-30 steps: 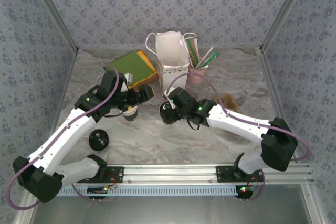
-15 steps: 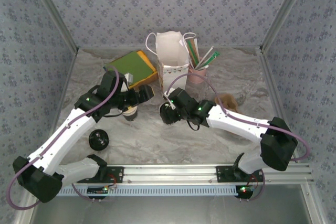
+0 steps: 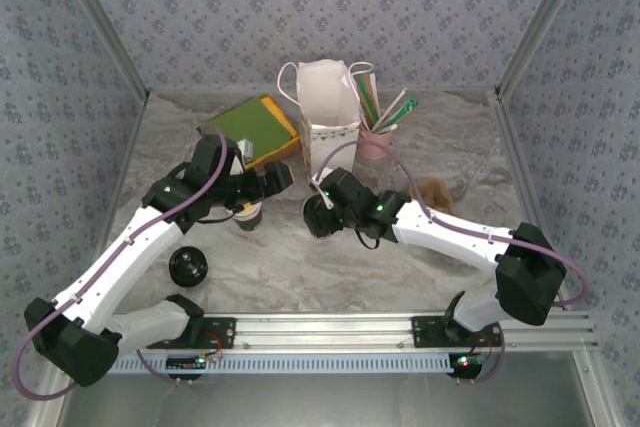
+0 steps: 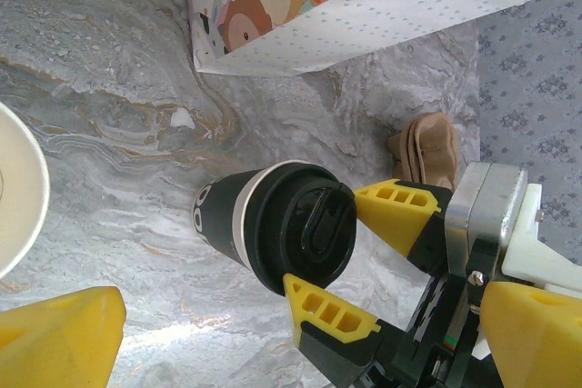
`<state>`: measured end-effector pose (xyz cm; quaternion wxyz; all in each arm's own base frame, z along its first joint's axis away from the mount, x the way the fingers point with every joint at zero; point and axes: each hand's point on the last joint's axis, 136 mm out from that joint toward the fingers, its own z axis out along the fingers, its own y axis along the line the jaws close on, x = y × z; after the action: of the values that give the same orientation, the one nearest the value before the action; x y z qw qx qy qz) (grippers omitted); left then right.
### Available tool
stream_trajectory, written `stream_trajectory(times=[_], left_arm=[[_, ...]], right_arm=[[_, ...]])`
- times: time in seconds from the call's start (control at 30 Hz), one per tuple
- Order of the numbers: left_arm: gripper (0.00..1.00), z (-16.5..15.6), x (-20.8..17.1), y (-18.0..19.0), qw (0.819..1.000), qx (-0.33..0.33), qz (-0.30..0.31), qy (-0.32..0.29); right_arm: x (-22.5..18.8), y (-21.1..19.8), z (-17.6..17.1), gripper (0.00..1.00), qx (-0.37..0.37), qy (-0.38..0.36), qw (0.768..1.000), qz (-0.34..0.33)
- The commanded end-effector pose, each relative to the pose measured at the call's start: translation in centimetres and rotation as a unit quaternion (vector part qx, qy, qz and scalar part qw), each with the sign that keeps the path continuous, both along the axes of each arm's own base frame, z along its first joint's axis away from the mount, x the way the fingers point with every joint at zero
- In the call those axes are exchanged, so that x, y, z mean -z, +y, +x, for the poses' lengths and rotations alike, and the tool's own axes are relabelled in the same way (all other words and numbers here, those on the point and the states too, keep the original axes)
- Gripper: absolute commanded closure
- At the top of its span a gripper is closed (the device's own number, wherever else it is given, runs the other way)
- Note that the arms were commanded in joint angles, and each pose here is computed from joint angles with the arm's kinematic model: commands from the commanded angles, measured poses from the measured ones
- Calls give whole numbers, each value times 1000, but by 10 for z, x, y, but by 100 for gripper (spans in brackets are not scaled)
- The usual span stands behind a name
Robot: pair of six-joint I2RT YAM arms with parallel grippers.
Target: Pack the takeout coffee
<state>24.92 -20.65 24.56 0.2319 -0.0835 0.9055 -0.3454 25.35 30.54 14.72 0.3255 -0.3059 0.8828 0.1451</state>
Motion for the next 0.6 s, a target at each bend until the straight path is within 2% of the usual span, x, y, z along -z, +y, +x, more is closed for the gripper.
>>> stream_trajectory(times=[0.0, 0.57], left_arm=[[0, -4, -4, -3, 1000, 14, -1, -5], [0, -3, -3, -4, 1000, 17, -1, -4]], right_arm=[[-8, 7, 2, 23, -4, -7, 1000, 2], [10, 3, -5, 23, -5, 15, 1000, -8]])
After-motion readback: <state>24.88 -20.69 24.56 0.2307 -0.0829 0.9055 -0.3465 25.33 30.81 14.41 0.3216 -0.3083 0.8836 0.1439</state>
